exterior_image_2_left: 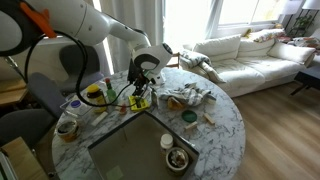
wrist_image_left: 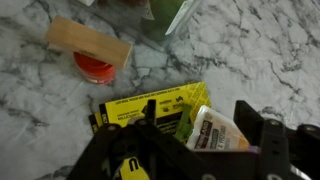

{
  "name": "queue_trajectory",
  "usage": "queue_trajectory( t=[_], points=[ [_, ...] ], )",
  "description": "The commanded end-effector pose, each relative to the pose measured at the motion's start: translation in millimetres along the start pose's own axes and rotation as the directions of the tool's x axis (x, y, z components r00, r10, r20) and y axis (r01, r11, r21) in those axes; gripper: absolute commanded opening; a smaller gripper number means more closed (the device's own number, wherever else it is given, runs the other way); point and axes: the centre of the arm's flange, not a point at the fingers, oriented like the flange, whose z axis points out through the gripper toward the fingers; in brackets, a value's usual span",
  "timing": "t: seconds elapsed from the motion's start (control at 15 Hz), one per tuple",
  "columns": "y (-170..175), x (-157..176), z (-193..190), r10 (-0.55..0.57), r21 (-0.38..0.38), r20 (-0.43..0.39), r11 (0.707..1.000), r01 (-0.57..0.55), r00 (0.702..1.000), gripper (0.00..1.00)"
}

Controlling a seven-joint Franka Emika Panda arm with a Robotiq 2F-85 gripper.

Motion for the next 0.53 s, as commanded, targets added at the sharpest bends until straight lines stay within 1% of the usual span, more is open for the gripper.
queue_trajectory(
  t=[0.0, 0.13, 0.2, 0.27, 0.47],
  points=[
    [0, 21, 25, -0.018, -0.001, -0.049, 1.000, 0.018, 0.999, 1.00],
    [1, 30, 37, -0.029, 0.012, -0.087, 0.999, 0.030, 0.996, 0.98],
    [0, 33, 40, -0.036, 0.030, -0.111, 0.999, 0.039, 0.993, 0.76],
    [0, 37, 43, -0.042, 0.038, -0.138, 0.998, 0.048, 0.989, 0.73],
    [1, 47, 47, -0.047, 0.053, -0.218, 0.997, 0.060, 0.975, 0.46]
  ],
)
